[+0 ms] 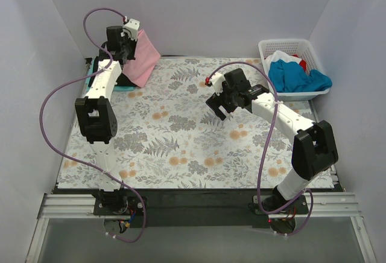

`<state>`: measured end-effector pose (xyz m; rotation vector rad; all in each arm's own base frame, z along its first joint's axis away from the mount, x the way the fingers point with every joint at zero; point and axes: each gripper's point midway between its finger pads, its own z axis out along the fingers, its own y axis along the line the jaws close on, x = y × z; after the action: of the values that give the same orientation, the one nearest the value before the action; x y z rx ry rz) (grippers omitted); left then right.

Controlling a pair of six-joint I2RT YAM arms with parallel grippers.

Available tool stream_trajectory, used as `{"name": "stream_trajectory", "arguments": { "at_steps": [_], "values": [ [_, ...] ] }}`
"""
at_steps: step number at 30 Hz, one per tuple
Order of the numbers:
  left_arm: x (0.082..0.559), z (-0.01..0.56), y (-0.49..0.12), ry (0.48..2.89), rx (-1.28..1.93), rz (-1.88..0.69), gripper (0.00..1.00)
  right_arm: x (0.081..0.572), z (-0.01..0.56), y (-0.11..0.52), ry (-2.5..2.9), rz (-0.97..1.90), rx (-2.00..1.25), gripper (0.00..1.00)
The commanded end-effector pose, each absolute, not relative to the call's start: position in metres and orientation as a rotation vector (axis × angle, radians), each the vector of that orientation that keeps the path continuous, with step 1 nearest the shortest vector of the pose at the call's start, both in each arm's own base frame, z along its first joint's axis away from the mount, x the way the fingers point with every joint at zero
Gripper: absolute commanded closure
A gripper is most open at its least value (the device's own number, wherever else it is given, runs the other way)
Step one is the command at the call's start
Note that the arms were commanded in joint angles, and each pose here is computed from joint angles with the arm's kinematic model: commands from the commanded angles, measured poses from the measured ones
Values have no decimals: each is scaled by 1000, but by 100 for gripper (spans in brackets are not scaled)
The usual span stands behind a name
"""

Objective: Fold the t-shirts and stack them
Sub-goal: Neatly place the folded tshirt to the corner

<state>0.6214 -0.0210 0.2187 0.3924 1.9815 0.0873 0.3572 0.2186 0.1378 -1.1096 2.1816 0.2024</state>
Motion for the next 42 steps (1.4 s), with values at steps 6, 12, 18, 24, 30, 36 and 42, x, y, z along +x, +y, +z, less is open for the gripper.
{"name": "stream_trajectory", "arguments": {
  "at_steps": [6,12,18,24,30,36,42],
  "values": [
    [615,284,-1,1854,369,169,100,363,166,219,2136,209,-1068,2],
    [620,271,34,1873,318,205,100,362,162,220,2152,211,-1071,2],
    [637,247,61,1888,306,243,100,365,158,221,2171,203,-1075,2],
    [650,218,86,1912,287,258,100,365,148,219,2202,196,-1087,2],
    [662,196,109,1908,289,284,100,366,140,218,2227,189,-1095,2],
    [667,185,132,1876,319,325,100,365,135,219,2241,194,-1100,2],
    [668,171,146,1863,358,371,100,365,133,220,2244,197,-1103,2]
  ]
}}
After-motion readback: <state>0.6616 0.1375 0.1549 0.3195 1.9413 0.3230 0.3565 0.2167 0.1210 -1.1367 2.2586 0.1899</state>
